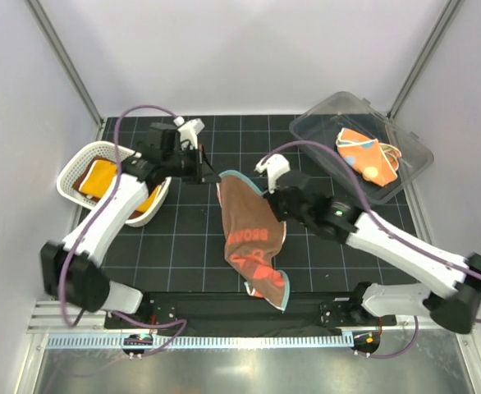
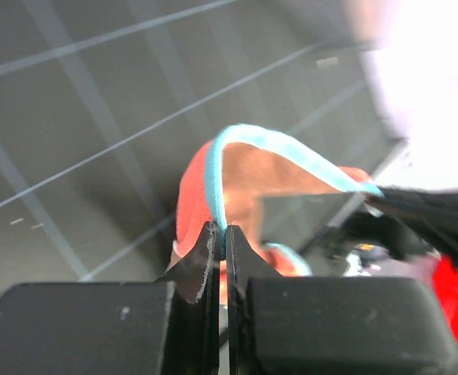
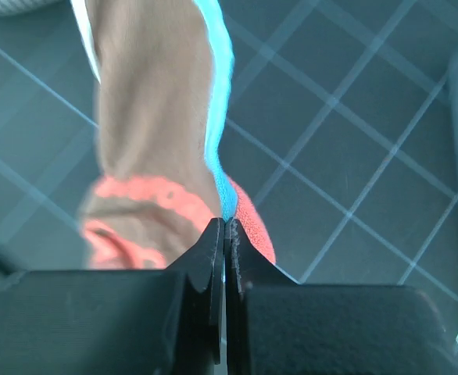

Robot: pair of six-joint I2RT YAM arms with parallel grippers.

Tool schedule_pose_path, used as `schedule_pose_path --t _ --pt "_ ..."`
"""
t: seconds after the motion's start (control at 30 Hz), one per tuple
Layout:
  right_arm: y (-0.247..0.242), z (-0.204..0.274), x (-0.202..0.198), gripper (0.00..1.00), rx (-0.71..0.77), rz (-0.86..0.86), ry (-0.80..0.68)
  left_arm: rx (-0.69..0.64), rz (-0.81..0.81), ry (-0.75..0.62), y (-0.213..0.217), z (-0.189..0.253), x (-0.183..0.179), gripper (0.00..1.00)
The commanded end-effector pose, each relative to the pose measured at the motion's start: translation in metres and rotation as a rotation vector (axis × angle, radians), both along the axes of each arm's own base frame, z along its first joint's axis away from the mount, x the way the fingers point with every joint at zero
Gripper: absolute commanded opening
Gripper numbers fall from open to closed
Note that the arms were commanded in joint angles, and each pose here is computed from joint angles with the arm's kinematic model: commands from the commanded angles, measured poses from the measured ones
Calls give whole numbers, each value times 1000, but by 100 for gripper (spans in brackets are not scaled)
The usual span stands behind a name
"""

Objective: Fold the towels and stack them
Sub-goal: Flatten out the crumpled towel

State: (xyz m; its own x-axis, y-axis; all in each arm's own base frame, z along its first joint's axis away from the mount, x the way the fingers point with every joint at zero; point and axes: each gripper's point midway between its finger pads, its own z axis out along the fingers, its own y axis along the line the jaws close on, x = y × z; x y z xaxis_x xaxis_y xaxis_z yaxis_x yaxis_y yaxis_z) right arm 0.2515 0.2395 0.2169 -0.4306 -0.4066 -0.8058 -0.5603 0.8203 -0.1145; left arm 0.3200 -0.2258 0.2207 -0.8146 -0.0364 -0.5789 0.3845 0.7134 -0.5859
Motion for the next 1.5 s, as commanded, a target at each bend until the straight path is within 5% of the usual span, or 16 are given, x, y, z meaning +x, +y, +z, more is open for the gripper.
schedule_pose_path --t 0.0,0.27,0.4,0.53,0.73,0.93,1.3,1.47 --pt "-17 50 -32 1 102 41 -8 -127 -61 -107 -7 76 -49 0" --pt "-18 163 -74 1 426 211 -146 -344 -125 -231 -12 190 -123 0" --pt "-23 219 -69 1 451 222 -268 -260 -13 -319 10 226 -117 0" --pt "-30 266 -84 1 498 294 -336 -257 -74 -333 9 240 -130 0" --pt "-27 290 -135 1 642 492 -285 -443 -171 -370 2 281 -165 0" --pt "-50 301 -150 1 718 471 -335 -490 -185 -387 8 300 -182 0" --pt "-32 291 -1 1 258 96 -579 -8 299 -365 50 234 -15 0" --pt "-28 226 124 1 292 48 -392 22 356 -281 62 187 76 0"
